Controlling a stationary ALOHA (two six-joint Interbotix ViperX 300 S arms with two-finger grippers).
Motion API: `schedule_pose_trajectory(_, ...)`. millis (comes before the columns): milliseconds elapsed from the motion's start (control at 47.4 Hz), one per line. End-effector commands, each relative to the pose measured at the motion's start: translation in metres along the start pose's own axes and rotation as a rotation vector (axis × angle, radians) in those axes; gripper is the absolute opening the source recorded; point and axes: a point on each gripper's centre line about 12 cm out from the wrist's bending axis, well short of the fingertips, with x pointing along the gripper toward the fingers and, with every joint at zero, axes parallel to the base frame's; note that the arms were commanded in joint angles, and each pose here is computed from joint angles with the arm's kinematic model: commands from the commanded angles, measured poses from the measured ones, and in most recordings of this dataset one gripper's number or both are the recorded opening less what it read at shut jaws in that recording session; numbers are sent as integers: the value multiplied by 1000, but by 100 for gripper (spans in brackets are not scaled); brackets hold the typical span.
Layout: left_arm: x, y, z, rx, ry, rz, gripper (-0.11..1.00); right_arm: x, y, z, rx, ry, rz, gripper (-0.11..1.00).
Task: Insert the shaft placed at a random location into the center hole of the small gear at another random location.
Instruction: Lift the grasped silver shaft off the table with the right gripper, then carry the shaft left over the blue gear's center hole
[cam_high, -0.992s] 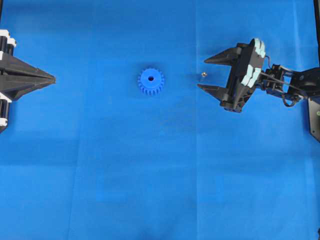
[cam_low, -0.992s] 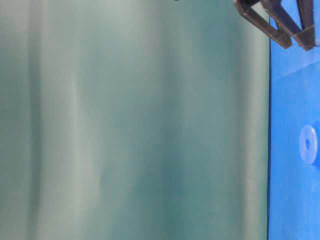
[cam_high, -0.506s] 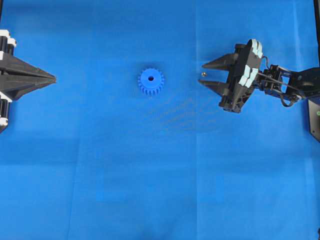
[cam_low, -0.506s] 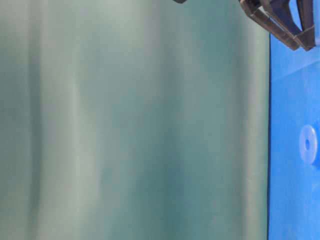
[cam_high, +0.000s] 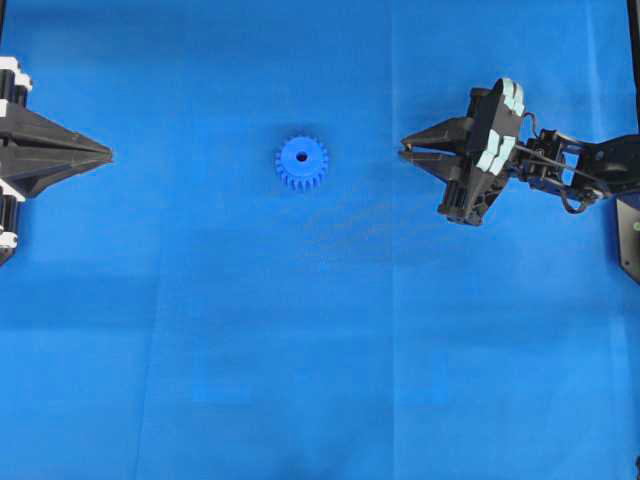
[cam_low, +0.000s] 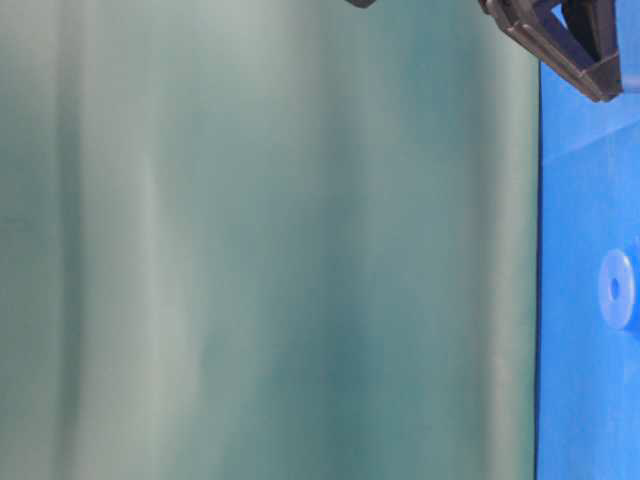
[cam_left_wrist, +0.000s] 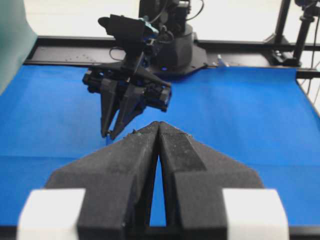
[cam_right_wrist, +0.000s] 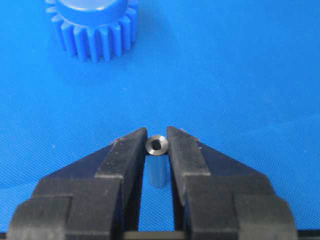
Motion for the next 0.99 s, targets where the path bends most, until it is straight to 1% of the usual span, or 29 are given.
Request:
schedule_pose_trajectory(0, 1, 1, 4, -1, -11, 3, 0, -5, 4, 22, 11, -61, 13, 3)
schedule_pose_trajectory(84, 1, 1, 4, -9, -11, 3, 0, -12, 5, 33, 17, -64, 21, 3)
schedule_pose_trajectory(274, 1, 1, 4, -11, -11, 3, 0, -25, 8, 57, 25, -59, 40, 3)
schedule_pose_trajectory(485, 1, 1, 4, -11, -12, 3, 0, -30, 9, 64, 17, -68, 46, 3)
schedule_pose_trajectory(696, 1, 1, 4, -9, -11, 3, 0, -25, 10, 66, 18, -68, 47, 3)
schedule_pose_trajectory(865, 1, 1, 5, -11, -15, 3, 0, -10, 18, 77, 18, -78, 60, 3)
schedule_pose_trajectory(971, 1, 1, 5, -11, -14, 3, 0, 4, 24, 84, 13, -80, 70, 3)
